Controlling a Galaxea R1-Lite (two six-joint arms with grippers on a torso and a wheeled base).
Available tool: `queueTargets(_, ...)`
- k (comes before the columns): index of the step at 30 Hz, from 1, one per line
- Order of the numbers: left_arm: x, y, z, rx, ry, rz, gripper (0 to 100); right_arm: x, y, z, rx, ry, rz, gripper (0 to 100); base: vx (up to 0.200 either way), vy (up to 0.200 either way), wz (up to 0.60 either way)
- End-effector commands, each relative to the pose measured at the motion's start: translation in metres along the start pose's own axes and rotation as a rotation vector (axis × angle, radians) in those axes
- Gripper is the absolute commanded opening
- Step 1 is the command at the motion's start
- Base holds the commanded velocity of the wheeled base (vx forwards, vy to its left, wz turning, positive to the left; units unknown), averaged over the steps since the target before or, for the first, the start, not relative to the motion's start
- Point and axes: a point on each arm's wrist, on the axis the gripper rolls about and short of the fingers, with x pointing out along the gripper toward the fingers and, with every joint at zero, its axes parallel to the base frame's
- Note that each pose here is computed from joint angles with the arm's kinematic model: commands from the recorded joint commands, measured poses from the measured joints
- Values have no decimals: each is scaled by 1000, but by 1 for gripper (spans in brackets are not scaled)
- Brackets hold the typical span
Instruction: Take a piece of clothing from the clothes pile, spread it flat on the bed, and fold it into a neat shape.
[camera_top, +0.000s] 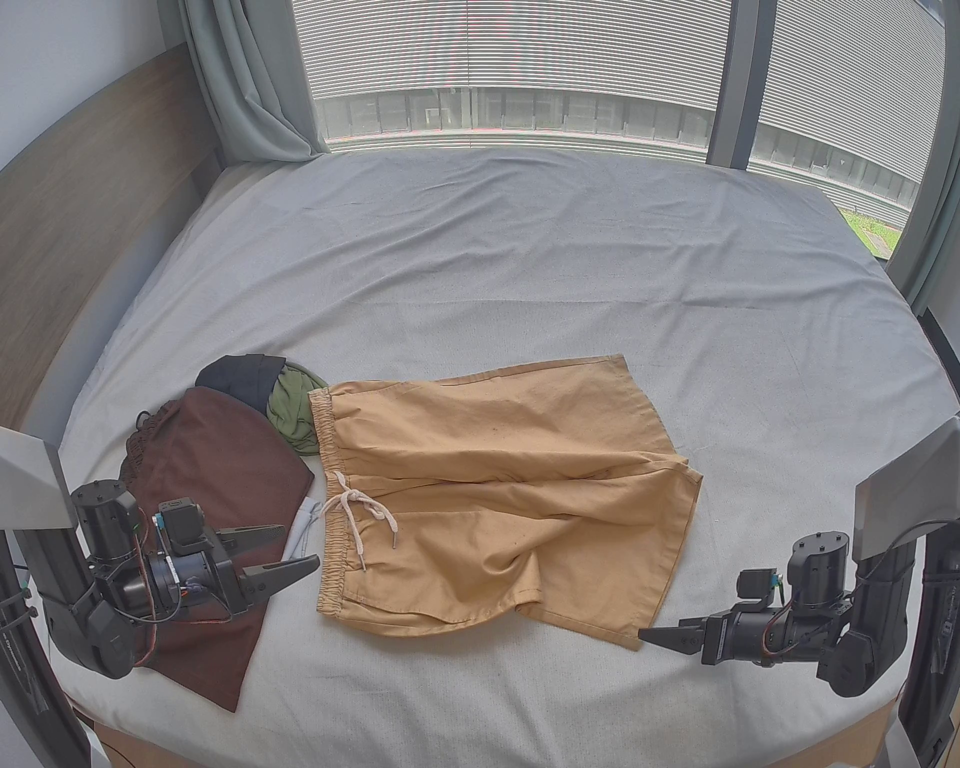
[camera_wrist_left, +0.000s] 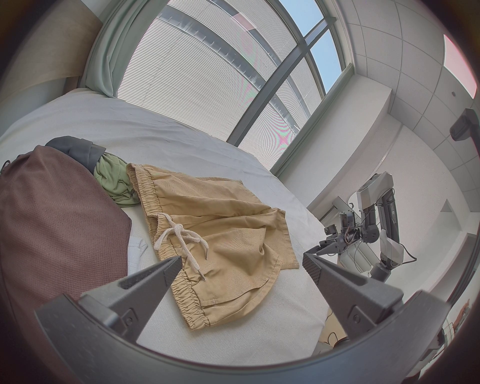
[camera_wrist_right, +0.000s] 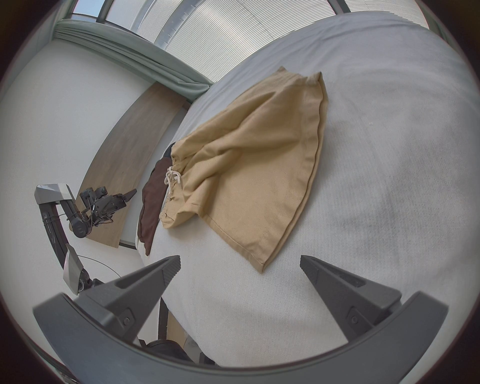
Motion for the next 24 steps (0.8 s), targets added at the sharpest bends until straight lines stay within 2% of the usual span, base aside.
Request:
queueTargets(1,0,0,0,-2,0,2,100,11,-5,-10,23,53,-6,100,0,0,0)
queueTargets(14,0,1,0,-3,0,2,100,35,-14,-14,42,71,5,100,0,0,0)
queueTargets(17,0,1,0,-3,0,2,100,42,-11,-10,56,56,25,100,0,0,0)
queueTargets(21,-1,1,0,-2,-1,3,100,47,-1,-10,113,61,48,100,0,0,0)
queueTargets(24,0,1,0,-3,0,3,100,49,1,-9,118,59,56,100,0,0,0)
